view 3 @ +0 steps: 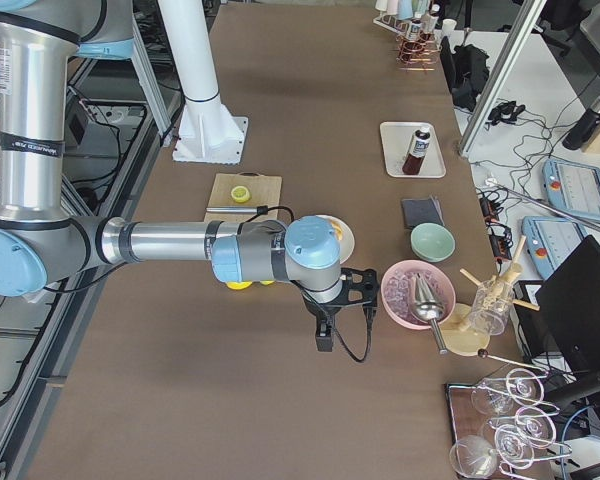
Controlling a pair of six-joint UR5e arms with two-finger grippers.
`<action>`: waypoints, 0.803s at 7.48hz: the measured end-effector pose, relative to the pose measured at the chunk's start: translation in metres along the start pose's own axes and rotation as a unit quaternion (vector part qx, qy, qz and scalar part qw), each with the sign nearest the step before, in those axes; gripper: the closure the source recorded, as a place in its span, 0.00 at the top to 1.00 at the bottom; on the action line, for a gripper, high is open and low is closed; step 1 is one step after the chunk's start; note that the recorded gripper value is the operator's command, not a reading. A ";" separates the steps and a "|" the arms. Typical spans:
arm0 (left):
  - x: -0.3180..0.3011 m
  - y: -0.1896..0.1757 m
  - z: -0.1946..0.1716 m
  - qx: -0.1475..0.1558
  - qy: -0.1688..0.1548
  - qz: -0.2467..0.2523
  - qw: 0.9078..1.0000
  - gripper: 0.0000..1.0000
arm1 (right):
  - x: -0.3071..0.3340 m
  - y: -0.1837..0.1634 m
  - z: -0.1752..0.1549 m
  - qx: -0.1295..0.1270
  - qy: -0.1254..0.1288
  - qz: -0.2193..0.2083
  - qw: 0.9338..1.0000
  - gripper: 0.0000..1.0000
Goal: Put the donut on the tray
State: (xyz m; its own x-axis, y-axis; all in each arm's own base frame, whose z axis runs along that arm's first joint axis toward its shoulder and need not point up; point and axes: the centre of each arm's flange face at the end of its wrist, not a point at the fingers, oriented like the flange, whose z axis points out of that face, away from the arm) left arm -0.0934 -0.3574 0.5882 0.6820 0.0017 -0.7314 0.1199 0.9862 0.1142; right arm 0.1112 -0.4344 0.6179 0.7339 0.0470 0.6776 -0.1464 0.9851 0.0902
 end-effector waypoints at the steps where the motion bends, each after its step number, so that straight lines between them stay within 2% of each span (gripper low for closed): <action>1: 0.000 0.001 0.000 0.000 0.000 0.000 1.000 0.98 | -0.001 0.000 -0.001 0.001 -0.001 0.000 1.000 1.00; 4: -0.002 0.003 0.001 -0.002 -0.002 -0.002 1.000 0.98 | -0.003 0.000 -0.002 0.002 -0.004 -0.001 1.000 1.00; 6: -0.007 0.006 0.002 -0.003 -0.024 -0.004 1.000 0.98 | -0.003 0.000 -0.002 0.001 -0.005 -0.001 1.000 1.00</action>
State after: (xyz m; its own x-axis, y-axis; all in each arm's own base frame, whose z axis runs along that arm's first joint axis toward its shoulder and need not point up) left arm -0.0961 -0.3514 0.5957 0.7145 -0.0146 -0.6995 0.1217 0.9871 0.1037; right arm 0.1102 -0.4338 0.6146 0.7279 0.0432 0.6843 -0.1467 0.9847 0.0939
